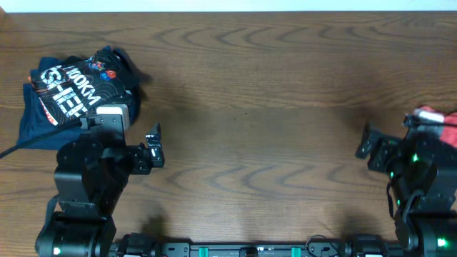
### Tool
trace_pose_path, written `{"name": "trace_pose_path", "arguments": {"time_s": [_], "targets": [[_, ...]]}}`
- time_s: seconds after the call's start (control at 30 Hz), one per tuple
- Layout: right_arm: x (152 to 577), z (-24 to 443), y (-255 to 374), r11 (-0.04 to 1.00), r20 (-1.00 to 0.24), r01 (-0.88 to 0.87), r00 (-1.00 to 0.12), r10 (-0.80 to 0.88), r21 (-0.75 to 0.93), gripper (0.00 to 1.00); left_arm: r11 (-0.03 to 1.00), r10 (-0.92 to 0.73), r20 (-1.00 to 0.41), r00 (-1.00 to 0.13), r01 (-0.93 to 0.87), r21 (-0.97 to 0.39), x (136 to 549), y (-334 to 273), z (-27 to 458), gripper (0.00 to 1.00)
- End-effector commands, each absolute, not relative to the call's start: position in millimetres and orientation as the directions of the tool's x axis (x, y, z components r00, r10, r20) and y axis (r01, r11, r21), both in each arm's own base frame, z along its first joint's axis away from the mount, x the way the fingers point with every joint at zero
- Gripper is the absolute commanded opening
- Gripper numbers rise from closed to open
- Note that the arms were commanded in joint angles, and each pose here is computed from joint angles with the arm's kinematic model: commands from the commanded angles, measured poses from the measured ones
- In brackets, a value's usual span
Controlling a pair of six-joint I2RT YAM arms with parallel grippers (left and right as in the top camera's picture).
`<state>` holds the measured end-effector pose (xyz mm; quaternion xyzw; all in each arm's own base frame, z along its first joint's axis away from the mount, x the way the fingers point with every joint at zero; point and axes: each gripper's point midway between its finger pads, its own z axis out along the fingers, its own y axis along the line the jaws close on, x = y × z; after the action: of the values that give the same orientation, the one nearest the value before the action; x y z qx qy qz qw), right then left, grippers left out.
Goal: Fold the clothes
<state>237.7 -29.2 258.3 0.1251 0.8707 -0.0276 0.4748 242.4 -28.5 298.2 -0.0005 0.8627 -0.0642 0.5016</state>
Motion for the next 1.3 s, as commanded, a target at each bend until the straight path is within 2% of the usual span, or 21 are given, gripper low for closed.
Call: {"name": "trace_pose_path", "arguments": {"time_s": [0.0, 0.2, 0.4, 0.9, 1.0, 1.13, 1.27], "targets": [[226, 248, -35, 0.963, -0.813, 0.266, -0.554, 0.182, 0.034, 0.99, 0.993, -0.063, -0.865, -0.498, 0.056, -0.105, 242, -27, 296, 0.98], [205, 222, -35, 0.963, -0.728, 0.268, -0.66, 0.183, -0.001, 0.99, 0.993, -0.063, -0.864, -0.5, 0.056, -0.104, 242, -27, 296, 0.98], [191, 209, -35, 0.963, -0.671, 0.267, -0.718, 0.184, -0.021, 0.99, 0.993, -0.063, -0.864, -0.5, 0.055, -0.104, 242, -27, 296, 0.98], [183, 203, -34, 0.963, -0.66, 0.267, -0.728, 0.184, -0.025, 0.99, 0.993, -0.063, -0.864, -0.5, 0.056, -0.104, 243, -27, 296, 0.98], [179, 205, -30, 0.968, -0.682, 0.251, -0.708, 0.183, 0.0, 0.99, 0.993, -0.063, -0.864, -0.5, 0.055, -0.104, 242, -27, 296, 0.98], [187, 211, -28, 0.971, -0.773, 0.237, -0.609, 0.178, 0.037, 0.99, 0.993, -0.063, -0.864, -0.5, 0.055, -0.104, 242, -27, 296, 0.98], [203, 201, -11, 0.994, -0.855, 0.099, -0.511, 0.092, 0.048, 0.99, 0.993, -0.063, -0.864, -0.5, 0.056, -0.104, 242, -27, 296, 0.98]]}}
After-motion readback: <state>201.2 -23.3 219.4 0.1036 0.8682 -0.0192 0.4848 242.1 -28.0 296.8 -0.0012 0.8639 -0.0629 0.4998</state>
